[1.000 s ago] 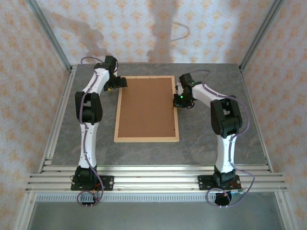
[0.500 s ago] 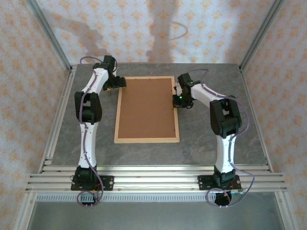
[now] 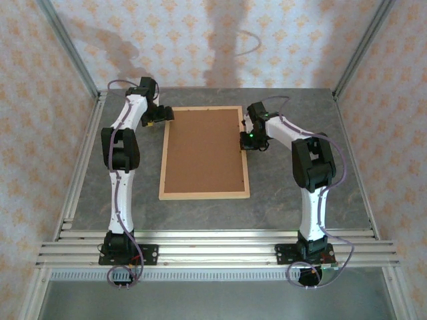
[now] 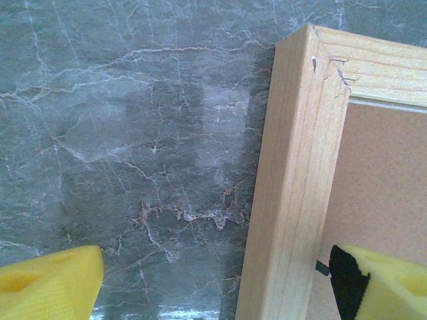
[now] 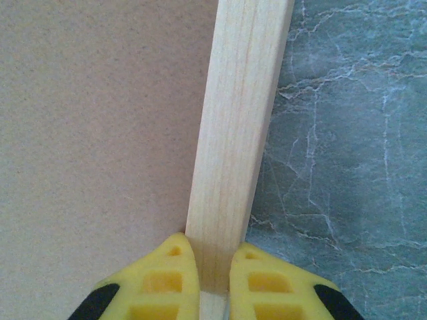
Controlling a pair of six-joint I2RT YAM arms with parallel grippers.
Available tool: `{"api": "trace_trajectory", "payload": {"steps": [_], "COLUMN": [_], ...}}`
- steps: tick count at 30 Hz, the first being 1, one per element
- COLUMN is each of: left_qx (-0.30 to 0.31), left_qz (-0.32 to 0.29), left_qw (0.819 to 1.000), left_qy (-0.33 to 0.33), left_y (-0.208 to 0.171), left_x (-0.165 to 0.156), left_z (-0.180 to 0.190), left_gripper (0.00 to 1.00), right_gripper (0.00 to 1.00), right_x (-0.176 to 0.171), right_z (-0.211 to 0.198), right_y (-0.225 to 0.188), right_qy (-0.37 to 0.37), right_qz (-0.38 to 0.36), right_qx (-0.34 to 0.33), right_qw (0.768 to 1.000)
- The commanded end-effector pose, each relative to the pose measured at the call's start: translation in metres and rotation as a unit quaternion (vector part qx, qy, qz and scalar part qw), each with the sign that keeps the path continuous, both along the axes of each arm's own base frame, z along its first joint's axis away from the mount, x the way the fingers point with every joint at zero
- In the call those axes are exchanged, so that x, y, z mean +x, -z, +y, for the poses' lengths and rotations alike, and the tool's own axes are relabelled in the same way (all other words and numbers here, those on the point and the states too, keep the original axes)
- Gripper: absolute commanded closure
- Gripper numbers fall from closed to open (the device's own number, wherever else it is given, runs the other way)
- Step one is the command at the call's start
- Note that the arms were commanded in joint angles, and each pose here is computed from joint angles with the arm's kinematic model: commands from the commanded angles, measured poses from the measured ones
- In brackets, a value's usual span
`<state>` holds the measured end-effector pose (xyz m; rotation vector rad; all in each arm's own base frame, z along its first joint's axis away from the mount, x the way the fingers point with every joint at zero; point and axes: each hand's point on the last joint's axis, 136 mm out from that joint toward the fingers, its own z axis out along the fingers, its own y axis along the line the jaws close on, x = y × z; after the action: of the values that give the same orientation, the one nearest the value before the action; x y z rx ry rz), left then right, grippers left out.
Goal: Put the photo into the frame
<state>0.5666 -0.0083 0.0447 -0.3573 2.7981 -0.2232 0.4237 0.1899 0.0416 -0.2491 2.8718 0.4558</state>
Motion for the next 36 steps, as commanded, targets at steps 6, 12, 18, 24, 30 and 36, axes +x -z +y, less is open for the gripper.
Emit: {"api": "trace_trajectory", "payload": {"steps": [6, 12, 18, 24, 30, 36], "left_qx": [0.015, 0.004, -0.027, -0.026, -0.032, -0.041], "left_qz": [-0.004, -0.009, -0.035, -0.034, -0.009, 0.004], "left_qw": [1.0, 1.0, 0.999, 0.999, 0.999, 0.999], "left_qy": [-0.014, -0.016, -0.02, -0.029, -0.027, -0.026], "left_y": [-0.011, -0.016, -0.034, -0.033, -0.012, 0.004], "left_x": [-0.004, -0.005, 0.002, 0.002, -0.003, -0.004], "left_z": [0.016, 0.016, 0.009, 0.016, 0.013, 0.007], "left_gripper": [0.11, 0.12, 0.11, 0.11, 0.11, 0.12], "right_gripper": [0.88, 0.88, 0.88, 0.88, 0.88, 0.88], "right_x": [-0.025, -0.025, -0.025, -0.026, -0.025, -0.026], "right_z": [-0.009, -0.009, -0.009, -0.01, -0.007, -0.006], "right_y": [0.021, 0.021, 0.022, 0.023, 0.025, 0.027], "right_qy": [-0.023, -0.023, -0.023, -0.021, -0.018, -0.016], "right_qz": [0.048, 0.048, 0.049, 0.049, 0.052, 0.056], "right_qx": [-0.038, -0.039, -0.04, -0.041, -0.033, -0.032], "right_qw": [0.998, 0.998, 0.998, 0.998, 0.998, 0.998]}}
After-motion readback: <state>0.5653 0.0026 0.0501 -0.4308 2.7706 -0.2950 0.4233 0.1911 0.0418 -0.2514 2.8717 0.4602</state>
